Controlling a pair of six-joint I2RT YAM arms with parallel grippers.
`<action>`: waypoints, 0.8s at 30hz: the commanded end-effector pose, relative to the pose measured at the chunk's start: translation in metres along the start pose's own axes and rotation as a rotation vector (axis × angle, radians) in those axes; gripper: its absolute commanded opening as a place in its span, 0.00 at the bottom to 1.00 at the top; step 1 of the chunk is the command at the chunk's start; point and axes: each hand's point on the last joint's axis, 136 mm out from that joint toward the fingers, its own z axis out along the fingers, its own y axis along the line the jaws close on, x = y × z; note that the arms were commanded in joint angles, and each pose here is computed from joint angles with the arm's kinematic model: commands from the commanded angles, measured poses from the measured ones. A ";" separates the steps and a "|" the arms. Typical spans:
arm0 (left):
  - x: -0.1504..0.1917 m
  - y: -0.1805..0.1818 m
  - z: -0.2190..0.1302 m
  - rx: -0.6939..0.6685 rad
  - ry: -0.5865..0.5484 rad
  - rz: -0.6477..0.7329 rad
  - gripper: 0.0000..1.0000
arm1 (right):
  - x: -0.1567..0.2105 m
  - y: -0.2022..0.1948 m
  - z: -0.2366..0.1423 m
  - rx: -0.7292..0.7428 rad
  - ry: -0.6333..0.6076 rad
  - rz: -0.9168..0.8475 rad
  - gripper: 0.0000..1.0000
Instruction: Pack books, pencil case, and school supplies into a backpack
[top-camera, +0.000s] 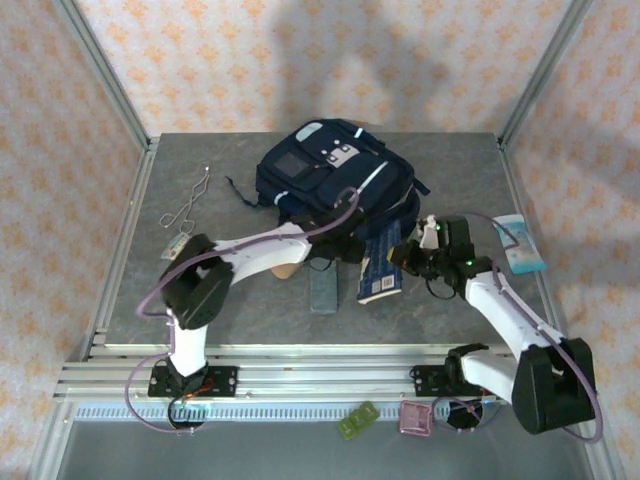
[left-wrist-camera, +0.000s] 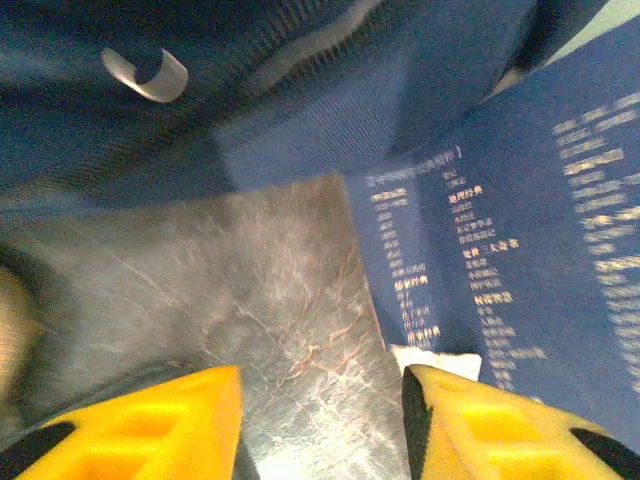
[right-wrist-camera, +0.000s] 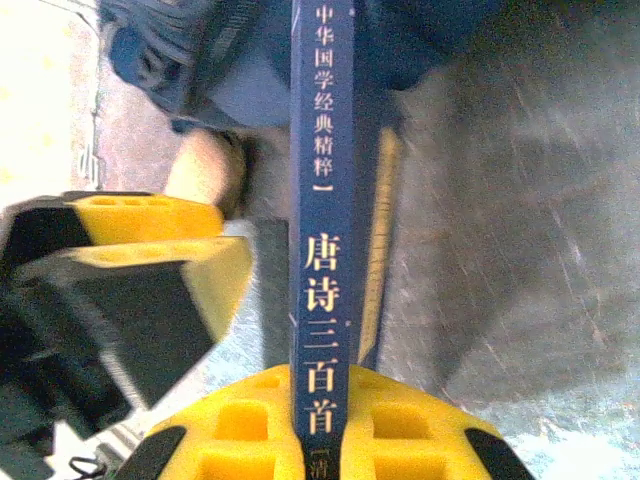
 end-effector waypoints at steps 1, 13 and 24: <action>-0.065 -0.003 -0.068 0.036 -0.207 -0.075 0.50 | -0.056 0.035 -0.033 0.064 -0.239 -0.184 0.00; -0.131 -0.054 -0.155 0.334 -0.403 -0.168 0.71 | -0.088 0.108 -0.073 0.026 -0.527 -0.380 0.00; -0.135 -0.094 -0.146 0.359 -0.367 -0.127 0.75 | -0.079 0.134 -0.063 0.068 -0.569 -0.482 0.00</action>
